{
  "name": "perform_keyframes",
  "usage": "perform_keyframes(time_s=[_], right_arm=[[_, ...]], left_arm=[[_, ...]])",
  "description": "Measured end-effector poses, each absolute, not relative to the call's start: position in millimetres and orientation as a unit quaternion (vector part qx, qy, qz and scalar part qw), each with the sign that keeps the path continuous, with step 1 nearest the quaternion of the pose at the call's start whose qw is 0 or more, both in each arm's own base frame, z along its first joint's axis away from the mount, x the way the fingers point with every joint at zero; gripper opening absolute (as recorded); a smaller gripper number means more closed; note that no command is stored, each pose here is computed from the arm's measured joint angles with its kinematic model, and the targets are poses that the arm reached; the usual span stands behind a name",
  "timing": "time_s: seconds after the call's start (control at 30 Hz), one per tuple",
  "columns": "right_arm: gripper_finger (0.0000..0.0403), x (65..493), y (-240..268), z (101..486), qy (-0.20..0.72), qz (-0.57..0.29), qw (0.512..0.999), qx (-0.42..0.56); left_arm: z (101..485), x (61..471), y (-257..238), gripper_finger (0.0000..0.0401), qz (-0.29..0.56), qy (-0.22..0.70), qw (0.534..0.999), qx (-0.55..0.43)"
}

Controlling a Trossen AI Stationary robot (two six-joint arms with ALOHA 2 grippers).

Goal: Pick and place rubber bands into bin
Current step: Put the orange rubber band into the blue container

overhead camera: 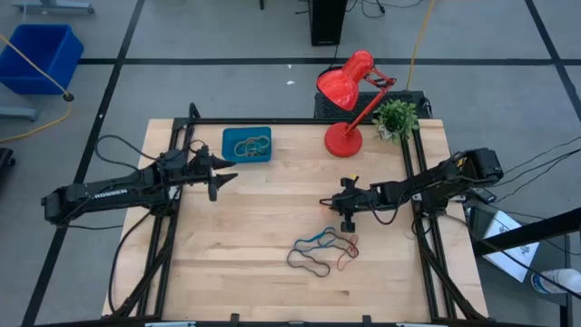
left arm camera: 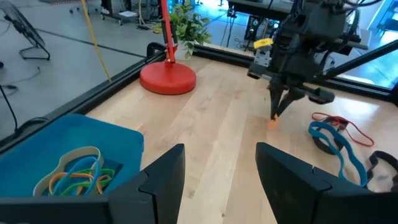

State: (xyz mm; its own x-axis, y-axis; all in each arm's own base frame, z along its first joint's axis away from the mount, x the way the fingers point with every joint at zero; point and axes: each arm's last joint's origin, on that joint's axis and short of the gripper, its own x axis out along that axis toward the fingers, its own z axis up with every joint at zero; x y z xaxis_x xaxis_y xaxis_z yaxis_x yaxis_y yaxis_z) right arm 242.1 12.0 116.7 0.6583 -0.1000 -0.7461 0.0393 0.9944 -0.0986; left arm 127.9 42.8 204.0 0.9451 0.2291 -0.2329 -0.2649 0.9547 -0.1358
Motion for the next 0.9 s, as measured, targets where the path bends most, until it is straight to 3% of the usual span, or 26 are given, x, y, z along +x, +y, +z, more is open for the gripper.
perform_keyframes(time_s=[0.23,0.57,0.9], right_arm=[[0.0001,272.9,3.5,150.2,0.344,-0.027,0.934,-0.090],[0.0001,300.6,-3.0,198.2,0.147,-0.035,0.969,-0.195],[0.0000,301.6,-3.2,201.9,0.127,-0.039,0.972,-0.194]], left_arm=[[202.1,127.5,42.6,0.0205,0.128,0.116,0.980,-0.097],[194.2,133.7,45.7,0.0205,0.149,0.141,0.968,-0.144],[192.8,174.3,39.5,0.0205,0.003,0.089,0.995,-0.044]])
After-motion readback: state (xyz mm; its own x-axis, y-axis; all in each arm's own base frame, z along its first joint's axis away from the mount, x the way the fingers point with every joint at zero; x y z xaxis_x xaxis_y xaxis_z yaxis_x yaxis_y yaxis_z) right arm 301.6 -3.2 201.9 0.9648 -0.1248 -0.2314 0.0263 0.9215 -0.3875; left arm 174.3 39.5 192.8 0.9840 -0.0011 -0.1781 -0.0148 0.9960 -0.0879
